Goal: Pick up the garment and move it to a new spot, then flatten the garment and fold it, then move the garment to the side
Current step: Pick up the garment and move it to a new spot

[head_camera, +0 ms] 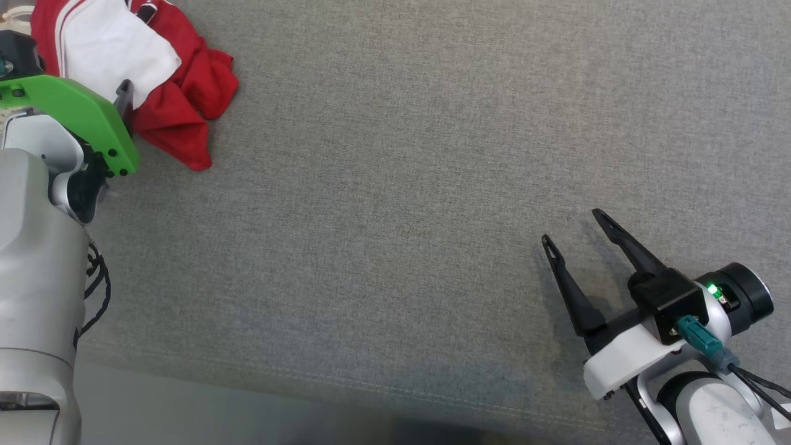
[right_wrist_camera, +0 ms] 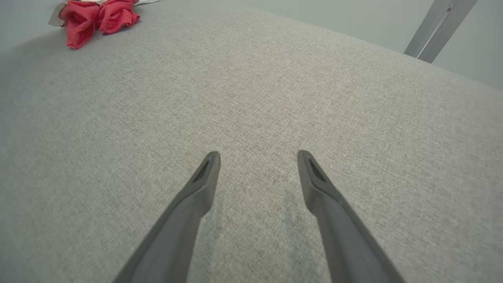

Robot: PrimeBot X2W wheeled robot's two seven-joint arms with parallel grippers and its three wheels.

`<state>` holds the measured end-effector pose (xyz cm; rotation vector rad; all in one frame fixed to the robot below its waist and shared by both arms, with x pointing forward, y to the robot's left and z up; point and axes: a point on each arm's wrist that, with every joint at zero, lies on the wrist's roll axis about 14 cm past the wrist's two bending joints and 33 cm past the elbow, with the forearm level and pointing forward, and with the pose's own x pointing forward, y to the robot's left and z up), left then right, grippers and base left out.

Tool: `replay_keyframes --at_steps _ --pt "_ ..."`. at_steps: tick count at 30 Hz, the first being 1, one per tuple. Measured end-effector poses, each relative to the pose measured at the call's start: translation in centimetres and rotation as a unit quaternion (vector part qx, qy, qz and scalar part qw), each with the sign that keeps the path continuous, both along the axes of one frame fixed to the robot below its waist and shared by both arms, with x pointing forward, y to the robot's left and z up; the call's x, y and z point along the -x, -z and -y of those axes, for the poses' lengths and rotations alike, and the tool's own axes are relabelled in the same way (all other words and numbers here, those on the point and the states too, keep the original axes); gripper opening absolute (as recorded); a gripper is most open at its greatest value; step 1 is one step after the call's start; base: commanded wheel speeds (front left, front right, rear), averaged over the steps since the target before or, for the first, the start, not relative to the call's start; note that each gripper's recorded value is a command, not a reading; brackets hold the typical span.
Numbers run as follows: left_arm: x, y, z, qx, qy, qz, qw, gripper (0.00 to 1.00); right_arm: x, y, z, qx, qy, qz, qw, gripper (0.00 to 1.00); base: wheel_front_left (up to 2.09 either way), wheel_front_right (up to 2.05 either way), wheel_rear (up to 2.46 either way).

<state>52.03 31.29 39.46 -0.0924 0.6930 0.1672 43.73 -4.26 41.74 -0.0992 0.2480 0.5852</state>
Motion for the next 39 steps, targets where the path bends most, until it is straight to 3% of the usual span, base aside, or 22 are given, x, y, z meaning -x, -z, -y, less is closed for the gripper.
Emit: replay_keyframes --at_steps 1,2,3,13,23,35,36,37,39 --pt "-0.1 0.3 -0.1 -0.001 -0.006 -0.002 1.0 1.0 0.0 0.0 0.2 0.0 0.002 0.0 1.0 1.0 0.0 0.0 0.0" --pt "-0.1 0.6 -0.2 -0.002 -0.01 -0.004 1.0 0.88 -0.1 0.1 0.3 0.001 0.005 -0.001 1.0 1.0 0.0 0.0 0.0" --pt "-0.2 1.0 -0.3 -0.005 -0.016 -0.005 1.0 0.0 -0.1 0.4 0.5 0.002 0.007 -0.004 1.0 1.0 0.0 0.0 0.0" --pt "-0.7 -1.8 -0.5 -0.012 -0.016 0.048 0.999 0.0 0.3 -0.8 -0.4 -0.018 0.005 0.009 1.0 1.0 0.0 0.0 0.0" --pt "-3.2 -10.6 2.2 -0.056 0.053 0.148 0.986 0.0 2.0 -3.8 -1.2 -0.056 0.019 0.039 0.997 1.0 0.0 0.0 0.0" --pt "-6.7 -21.3 15.5 -0.043 0.204 0.291 0.934 0.0 4.5 -5.9 1.9 -0.071 0.08 0.065 0.992 1.0 0.0 0.0 0.0" --pt "-6.6 -22.7 18.8 -0.034 0.235 0.313 0.92 0.0 5.0 -6.2 2.7 -0.072 0.093 0.069 0.991 1.0 0.0 0.0 0.0" --pt "-6.6 -22.7 18.8 -0.034 0.235 0.313 0.92 0.0 5.0 -6.2 2.7 -0.072 0.093 0.069 0.991 1.0 0.0 0.0 0.0" --pt "-6.4 -23.7 22.2 -0.024 0.267 0.328 0.906 0.0 5.5 -6.4 3.5 -0.072 0.106 0.072 0.989 1.0 0.0 0.0 0.0"
